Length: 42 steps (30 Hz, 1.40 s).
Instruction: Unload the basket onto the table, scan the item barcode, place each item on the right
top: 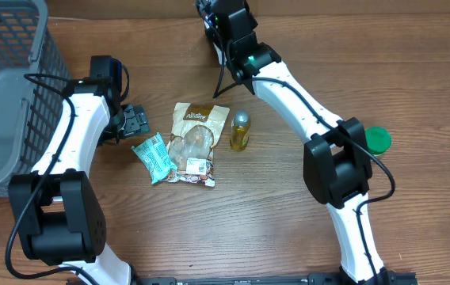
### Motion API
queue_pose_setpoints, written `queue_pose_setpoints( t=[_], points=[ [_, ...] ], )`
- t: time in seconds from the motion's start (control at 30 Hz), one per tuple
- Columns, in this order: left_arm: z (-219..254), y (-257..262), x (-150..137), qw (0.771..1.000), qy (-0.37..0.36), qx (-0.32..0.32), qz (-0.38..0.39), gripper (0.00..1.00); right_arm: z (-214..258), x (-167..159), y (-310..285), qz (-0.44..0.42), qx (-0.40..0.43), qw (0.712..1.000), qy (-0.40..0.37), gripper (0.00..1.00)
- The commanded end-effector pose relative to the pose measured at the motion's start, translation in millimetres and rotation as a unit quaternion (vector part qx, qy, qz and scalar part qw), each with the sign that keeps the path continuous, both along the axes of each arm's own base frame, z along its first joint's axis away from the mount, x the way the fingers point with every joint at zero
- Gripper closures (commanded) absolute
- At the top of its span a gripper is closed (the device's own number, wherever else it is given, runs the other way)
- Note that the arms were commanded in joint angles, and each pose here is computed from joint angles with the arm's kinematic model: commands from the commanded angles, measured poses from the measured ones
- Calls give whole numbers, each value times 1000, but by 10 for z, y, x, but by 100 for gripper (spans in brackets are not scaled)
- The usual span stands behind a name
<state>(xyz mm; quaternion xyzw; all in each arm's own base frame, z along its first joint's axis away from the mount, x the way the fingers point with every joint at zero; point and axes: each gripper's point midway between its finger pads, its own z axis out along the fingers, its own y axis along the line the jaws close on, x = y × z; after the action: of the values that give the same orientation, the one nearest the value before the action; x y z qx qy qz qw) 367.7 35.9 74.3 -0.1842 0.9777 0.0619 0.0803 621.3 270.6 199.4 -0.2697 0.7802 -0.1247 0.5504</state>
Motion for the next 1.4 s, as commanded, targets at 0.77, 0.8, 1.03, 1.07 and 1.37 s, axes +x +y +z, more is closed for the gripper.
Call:
queue_pose_setpoints(
  t=[0.77, 0.8, 1.03, 1.07, 1.37],
  points=[
    [96, 38, -8, 1000, -11, 5, -3, 1, 532, -370, -808, -123, 78, 987, 71, 96],
    [96, 38, -8, 1000, -11, 5, -3, 0, 521, -477, -899, -137, 89, 982, 95, 96],
    [96, 38, -8, 1000, -11, 5, -3, 0, -216, -1464, -1636, -281, 121, 887, 346, 96],
    [96, 38, -8, 1000, -11, 5, -3, 1, -321, -1591, -1703, -290, 118, 872, 377, 96],
    [96, 38, -8, 1000, -11, 4, -3, 1, -1246, -2329, -2372, -375, 83, 765, 517, 96]
  ],
)
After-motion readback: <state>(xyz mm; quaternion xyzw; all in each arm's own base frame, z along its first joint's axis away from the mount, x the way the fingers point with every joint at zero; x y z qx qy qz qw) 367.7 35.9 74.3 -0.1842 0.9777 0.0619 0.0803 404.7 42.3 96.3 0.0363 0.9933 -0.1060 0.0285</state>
